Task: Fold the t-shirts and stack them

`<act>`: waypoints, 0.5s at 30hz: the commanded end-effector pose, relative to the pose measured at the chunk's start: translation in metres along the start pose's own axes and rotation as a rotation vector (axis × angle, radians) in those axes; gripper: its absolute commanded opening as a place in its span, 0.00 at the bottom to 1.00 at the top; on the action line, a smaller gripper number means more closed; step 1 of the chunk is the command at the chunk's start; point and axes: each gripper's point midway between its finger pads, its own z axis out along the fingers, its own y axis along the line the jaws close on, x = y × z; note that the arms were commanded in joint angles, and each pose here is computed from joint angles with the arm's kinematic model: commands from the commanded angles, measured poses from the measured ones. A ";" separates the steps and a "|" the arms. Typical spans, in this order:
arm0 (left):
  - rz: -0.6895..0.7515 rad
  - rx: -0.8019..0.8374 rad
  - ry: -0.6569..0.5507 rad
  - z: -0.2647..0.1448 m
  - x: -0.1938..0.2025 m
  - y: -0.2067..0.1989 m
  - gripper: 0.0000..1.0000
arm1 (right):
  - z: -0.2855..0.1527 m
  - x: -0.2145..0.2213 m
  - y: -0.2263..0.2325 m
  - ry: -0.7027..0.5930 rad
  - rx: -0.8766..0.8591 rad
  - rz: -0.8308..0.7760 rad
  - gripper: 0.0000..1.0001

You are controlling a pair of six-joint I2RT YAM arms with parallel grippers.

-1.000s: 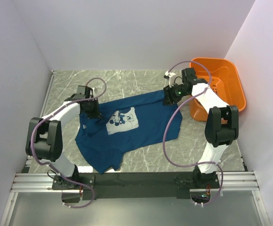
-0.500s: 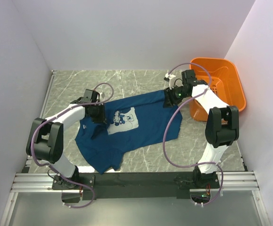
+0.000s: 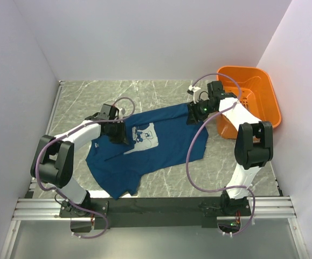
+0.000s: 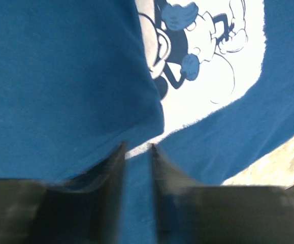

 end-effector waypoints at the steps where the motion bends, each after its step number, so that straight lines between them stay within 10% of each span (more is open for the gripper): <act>1: 0.007 0.068 0.002 -0.009 0.004 -0.015 0.36 | -0.013 -0.014 0.001 -0.053 0.020 -0.038 0.51; 8: 0.007 0.011 -0.208 -0.050 -0.040 -0.017 0.57 | -0.013 -0.015 0.001 -0.050 0.016 -0.048 0.51; 15: -0.356 -0.052 -0.448 -0.088 -0.089 0.053 0.60 | -0.006 -0.022 -0.010 -0.054 0.034 -0.016 0.51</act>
